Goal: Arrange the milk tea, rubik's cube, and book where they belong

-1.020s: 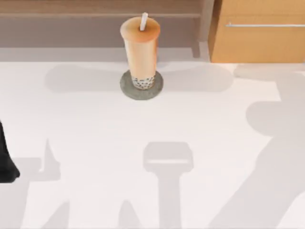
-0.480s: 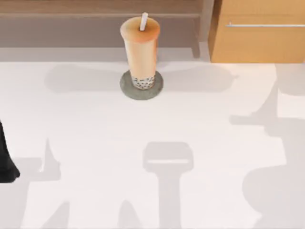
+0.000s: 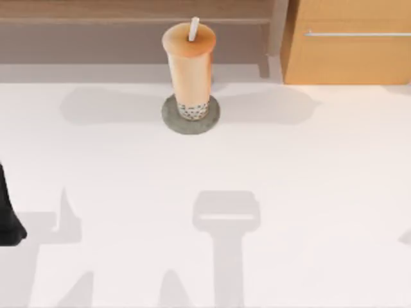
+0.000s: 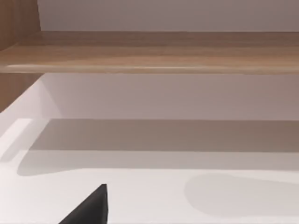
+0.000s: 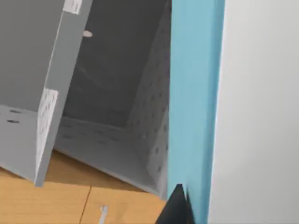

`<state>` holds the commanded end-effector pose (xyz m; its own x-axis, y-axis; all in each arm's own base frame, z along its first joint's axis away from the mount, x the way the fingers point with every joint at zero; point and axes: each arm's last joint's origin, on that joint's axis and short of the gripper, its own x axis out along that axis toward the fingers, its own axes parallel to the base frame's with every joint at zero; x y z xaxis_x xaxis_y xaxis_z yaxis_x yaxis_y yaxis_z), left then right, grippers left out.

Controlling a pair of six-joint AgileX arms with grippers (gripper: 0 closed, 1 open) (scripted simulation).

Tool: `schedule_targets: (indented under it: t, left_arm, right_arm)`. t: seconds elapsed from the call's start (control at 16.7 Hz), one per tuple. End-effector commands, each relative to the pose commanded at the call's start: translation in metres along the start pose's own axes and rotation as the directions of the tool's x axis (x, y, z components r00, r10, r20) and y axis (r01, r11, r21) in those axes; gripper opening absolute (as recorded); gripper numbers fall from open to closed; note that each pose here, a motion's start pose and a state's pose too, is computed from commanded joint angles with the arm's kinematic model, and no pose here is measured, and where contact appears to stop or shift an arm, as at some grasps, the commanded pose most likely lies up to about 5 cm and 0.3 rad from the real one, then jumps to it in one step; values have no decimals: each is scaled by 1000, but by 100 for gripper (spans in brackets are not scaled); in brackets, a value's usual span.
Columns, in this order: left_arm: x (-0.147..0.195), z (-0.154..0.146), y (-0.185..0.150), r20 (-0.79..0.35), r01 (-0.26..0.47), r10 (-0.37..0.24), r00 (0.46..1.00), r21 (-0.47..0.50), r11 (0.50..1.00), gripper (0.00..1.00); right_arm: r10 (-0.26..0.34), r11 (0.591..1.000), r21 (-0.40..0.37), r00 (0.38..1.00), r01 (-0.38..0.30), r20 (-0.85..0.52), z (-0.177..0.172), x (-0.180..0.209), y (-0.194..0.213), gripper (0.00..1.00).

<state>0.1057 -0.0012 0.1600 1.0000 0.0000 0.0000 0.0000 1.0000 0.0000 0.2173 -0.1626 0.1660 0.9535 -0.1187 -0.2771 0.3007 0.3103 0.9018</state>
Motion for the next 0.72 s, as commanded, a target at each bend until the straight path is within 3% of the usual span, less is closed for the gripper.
schedule_targets:
  t: [0.18, 0.3, 0.48, 0.72]
  left_arm:
    - [0, 0, 0, 0, 0, 0, 1000, 0, 1000, 100]
    - [0, 0, 0, 0, 0, 0, 1000, 0, 1000, 100]
    - [0, 0, 0, 0, 0, 0, 1000, 0, 1000, 100]
    - [0, 0, 0, 0, 0, 0, 1000, 0, 1000, 100]
  right_arm:
    - [-117, 975, 178, 990, 130, -82, -38, -24, -46, 0]
    - [-168, 949, 248, 977, 196, -130, -57, -35, -65, 0]
    - [-197, 930, 282, 967, 236, -160, -67, -42, -75, 0]
    - [-183, 935, 277, 971, 220, -154, -64, -40, -71, 0]
